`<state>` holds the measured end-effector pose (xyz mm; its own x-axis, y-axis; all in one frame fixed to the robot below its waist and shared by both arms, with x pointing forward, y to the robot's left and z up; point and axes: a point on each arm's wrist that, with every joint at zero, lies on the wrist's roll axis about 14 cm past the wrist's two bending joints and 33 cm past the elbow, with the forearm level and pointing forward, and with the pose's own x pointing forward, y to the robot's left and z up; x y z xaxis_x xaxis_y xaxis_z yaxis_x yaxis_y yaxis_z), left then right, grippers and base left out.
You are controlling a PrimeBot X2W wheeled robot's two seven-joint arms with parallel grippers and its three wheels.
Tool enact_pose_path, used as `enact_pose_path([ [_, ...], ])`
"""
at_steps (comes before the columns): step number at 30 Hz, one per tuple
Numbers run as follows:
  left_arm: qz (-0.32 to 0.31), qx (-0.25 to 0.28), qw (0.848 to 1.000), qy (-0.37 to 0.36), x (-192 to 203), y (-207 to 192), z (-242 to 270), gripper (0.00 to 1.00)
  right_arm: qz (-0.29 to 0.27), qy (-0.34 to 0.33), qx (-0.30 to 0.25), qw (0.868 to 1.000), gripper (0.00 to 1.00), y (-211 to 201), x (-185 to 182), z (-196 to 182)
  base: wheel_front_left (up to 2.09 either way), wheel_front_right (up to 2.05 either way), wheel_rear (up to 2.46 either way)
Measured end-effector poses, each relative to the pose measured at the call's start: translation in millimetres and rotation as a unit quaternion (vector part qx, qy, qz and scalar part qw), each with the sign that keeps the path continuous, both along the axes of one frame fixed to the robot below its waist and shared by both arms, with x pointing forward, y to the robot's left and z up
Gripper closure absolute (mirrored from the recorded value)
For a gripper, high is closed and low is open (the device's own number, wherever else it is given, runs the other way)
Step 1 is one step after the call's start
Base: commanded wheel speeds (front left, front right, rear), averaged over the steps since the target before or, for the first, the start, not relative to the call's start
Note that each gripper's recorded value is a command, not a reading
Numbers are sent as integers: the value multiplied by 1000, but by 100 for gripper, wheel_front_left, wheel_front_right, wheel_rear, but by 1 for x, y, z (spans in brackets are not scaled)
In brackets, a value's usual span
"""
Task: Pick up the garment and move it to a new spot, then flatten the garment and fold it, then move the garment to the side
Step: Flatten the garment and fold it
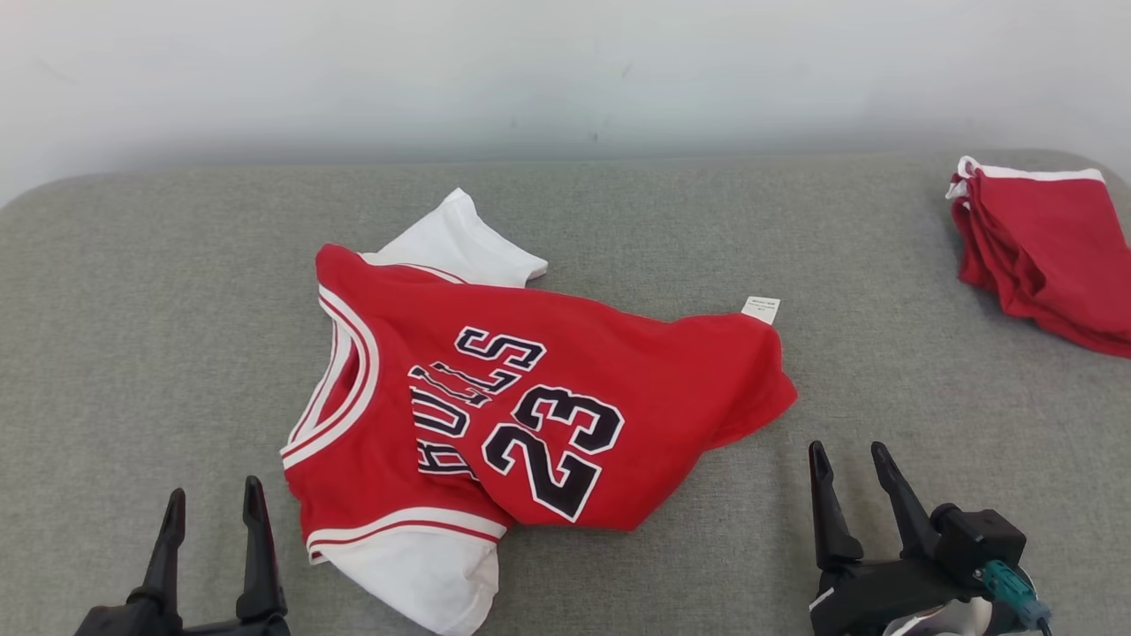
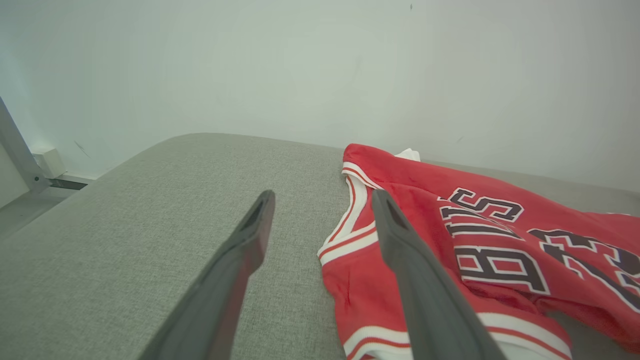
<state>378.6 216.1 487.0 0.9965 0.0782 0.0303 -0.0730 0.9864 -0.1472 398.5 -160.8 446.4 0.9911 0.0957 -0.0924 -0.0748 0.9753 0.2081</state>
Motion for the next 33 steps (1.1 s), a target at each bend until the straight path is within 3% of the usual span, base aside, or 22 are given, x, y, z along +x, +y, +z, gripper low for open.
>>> enact_pose_path([
  [9,5,0,1000,-5,-8,4,3,0,27,20,-1,999,0,19,12,-10,0,0,0],
  [20,1,-13,1000,5,-15,1,-3,0,42,91,-11,995,0,33,42,-43,0,0,0],
  [21,3,-13,1000,6,-16,1,-4,0,45,102,-12,994,29,36,42,-48,0,0,0],
  [23,4,-13,1000,6,-17,1,-3,0,45,108,-2,993,100,39,45,-49,0,0,0],
  [33,2,-16,1000,8,-24,-3,-4,0,28,45,-2,999,100,20,54,-11,0,0,0],
])
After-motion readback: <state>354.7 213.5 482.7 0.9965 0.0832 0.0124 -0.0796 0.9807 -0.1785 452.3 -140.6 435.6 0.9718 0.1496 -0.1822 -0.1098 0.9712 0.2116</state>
